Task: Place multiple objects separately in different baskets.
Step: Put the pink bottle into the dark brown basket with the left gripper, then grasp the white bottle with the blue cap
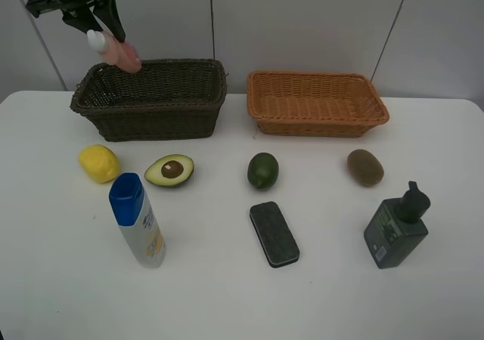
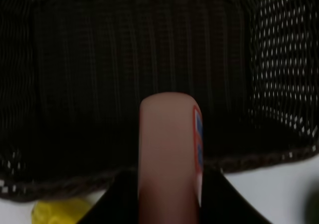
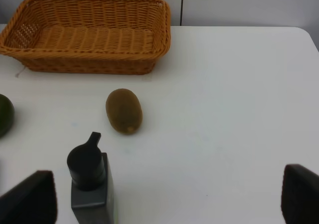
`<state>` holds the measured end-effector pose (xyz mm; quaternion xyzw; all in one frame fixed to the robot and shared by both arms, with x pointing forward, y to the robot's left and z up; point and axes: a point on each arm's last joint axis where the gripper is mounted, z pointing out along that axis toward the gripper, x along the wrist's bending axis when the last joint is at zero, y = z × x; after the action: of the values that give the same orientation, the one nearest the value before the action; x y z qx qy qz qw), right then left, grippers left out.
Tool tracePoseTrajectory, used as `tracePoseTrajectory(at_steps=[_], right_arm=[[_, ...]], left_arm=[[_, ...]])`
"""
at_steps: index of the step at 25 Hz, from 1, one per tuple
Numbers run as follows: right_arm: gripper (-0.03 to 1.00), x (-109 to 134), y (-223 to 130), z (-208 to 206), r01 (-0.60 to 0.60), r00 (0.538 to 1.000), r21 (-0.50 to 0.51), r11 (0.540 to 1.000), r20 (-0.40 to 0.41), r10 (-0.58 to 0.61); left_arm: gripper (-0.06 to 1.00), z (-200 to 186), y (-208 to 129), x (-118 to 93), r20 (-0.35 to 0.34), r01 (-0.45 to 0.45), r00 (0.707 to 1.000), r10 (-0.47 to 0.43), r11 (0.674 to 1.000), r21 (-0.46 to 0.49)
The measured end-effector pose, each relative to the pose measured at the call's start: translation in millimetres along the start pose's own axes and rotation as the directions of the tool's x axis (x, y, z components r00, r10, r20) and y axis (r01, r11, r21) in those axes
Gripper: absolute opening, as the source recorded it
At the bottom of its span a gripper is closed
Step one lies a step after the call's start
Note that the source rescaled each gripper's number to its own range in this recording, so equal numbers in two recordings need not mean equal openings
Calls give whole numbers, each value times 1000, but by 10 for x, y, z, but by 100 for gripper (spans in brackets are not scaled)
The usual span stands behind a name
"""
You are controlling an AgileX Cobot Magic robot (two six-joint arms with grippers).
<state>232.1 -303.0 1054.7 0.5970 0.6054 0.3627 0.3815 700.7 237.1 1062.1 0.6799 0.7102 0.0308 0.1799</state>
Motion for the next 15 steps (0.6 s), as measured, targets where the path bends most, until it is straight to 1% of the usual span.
tracePoseTrajectory(at_steps=[2,4,5,6,7,9,10,11,12,15], right_arm=[[98,0,0,0,0,1000,0,1000,0,0],[98,0,0,0,0,1000,0,1000,0,0],[98,0,0,0,0,1000,0,1000,0,0],[98,0,0,0,0,1000,0,1000,0,0],[98,0,0,0,0,1000,0,1000,0,0],[98,0,0,0,0,1000,0,1000,0,0],[98,0,0,0,0,1000,0,1000,0,0],[98,0,0,0,0,1000,0,1000,0,0],[98,0,0,0,0,1000,0,1000,0,0],[98,0,0,0,0,1000,0,1000,0,0]], left_arm=[[0,161,136,12,-6,-6,1000,5,1000,-18],[1,370,226,60,-37,-13,999,13,1000,-18],[7,428,263,78,-56,-21,998,20,999,-25],[18,512,286,108,-78,-26,997,24,999,-22],[34,558,307,126,-92,-31,995,28,999,-26],[74,583,336,153,-121,-39,992,34,999,-36],[85,577,343,164,-135,-41,990,35,998,-41],[92,558,353,168,-143,-41,989,34,998,-49],[96,533,366,168,-148,-40,988,31,997,-60],[100,456,397,147,-141,-27,990,15,996,-90]])
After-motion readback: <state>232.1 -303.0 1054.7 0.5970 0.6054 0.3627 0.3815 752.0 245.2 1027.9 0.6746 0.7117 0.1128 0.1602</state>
